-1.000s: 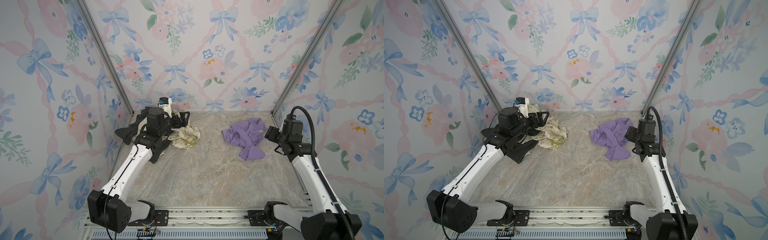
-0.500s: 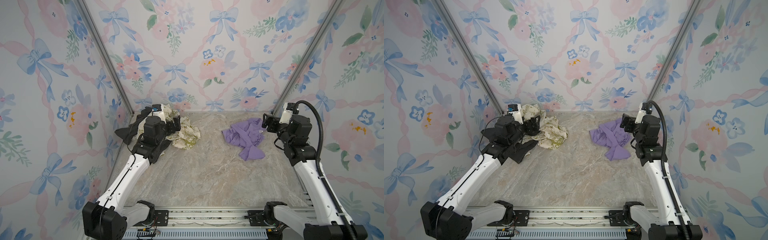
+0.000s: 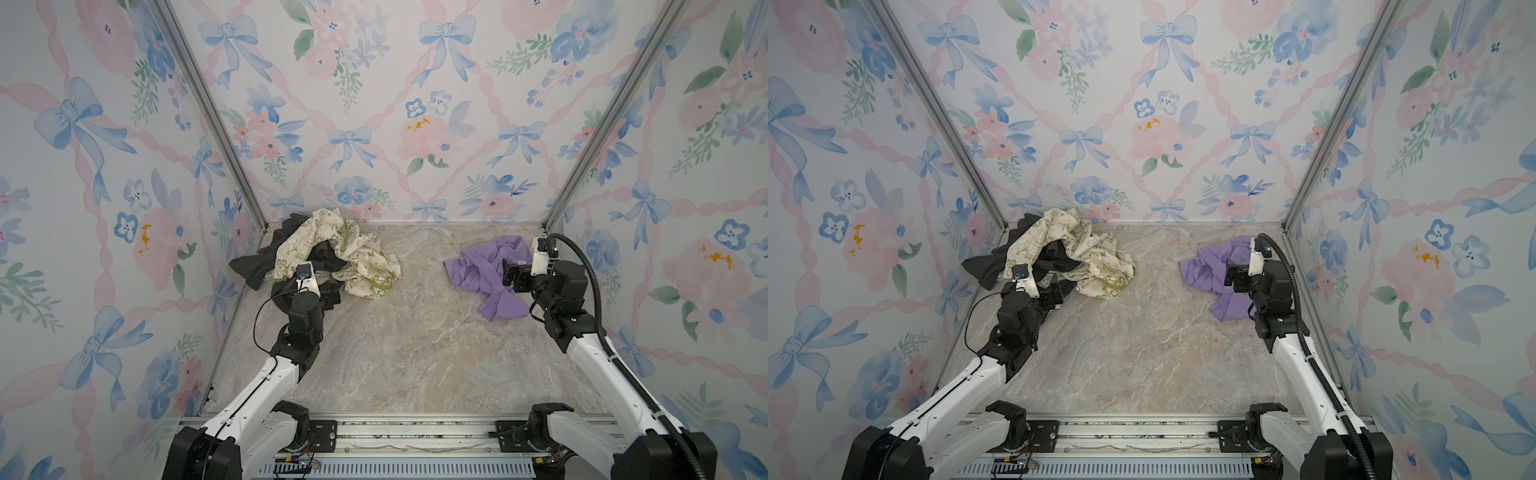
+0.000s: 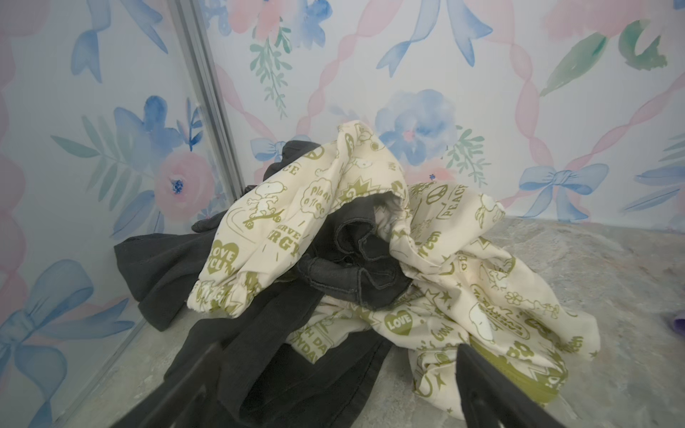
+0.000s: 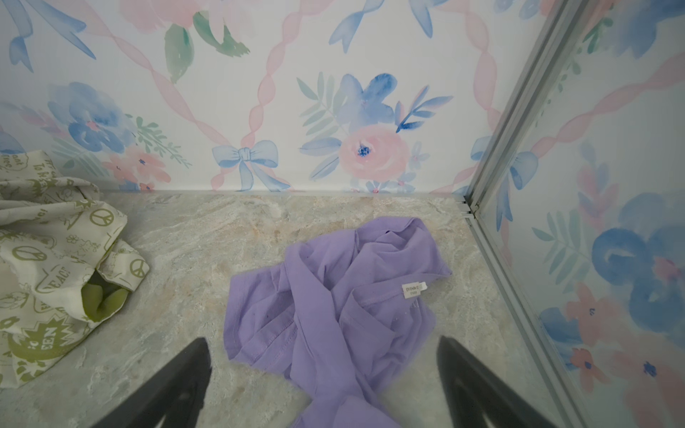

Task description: Pick out a specific cloth from the pile

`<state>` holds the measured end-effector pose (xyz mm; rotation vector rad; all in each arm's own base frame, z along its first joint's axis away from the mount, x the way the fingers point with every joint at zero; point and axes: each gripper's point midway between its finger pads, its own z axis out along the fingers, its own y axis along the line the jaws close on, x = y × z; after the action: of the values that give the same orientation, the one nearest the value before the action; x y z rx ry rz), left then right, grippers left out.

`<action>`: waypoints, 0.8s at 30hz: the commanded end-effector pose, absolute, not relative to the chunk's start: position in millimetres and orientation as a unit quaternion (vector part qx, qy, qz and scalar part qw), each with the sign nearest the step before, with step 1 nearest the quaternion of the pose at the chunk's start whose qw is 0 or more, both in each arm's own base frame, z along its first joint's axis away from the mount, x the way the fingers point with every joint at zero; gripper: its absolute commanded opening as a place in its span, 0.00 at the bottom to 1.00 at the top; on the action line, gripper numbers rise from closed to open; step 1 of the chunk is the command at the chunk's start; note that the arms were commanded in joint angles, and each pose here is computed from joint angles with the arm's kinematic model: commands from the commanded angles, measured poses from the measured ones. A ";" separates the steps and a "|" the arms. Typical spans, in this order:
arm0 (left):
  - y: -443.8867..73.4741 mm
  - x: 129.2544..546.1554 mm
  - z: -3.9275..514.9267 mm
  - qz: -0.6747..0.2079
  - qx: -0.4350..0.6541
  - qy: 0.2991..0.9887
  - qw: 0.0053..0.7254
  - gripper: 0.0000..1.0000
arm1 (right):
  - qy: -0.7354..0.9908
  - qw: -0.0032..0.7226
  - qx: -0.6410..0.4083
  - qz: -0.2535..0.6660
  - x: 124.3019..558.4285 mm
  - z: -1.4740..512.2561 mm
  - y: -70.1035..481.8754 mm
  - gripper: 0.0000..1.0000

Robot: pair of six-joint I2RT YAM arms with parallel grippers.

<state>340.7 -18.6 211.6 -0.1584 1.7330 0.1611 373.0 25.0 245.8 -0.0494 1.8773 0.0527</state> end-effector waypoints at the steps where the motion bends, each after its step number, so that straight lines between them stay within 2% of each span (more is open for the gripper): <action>1: 0.8 337.2 215.1 0.120 -0.088 0.730 0.667 0.98 | 0.795 0.605 -0.039 0.022 379.5 227.8 30.8 0.97; 5: 15.4 330.7 190.0 0.148 -0.104 0.731 0.658 0.98 | 0.807 0.590 -0.016 0.016 378.0 187.7 24.6 0.97; 12: 16.7 330.0 155.8 0.129 -0.096 0.746 0.646 0.98 | 0.816 0.577 0.002 -0.016 372.0 142.3 11.5 0.97; 18: 23.8 328.4 140.2 0.133 -0.117 0.747 0.641 0.98 | 0.816 0.577 0.020 -0.018 375.1 122.8 6.6 0.97; 24: 28.6 337.8 144.1 0.129 -0.143 0.734 0.651 0.98 | 0.823 0.568 -0.007 -0.020 391.0 120.4 11.7 0.97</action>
<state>331.7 24.2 128.9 -0.2594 1.7406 0.3184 375.6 9.0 101.1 0.0067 2.0015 -0.0455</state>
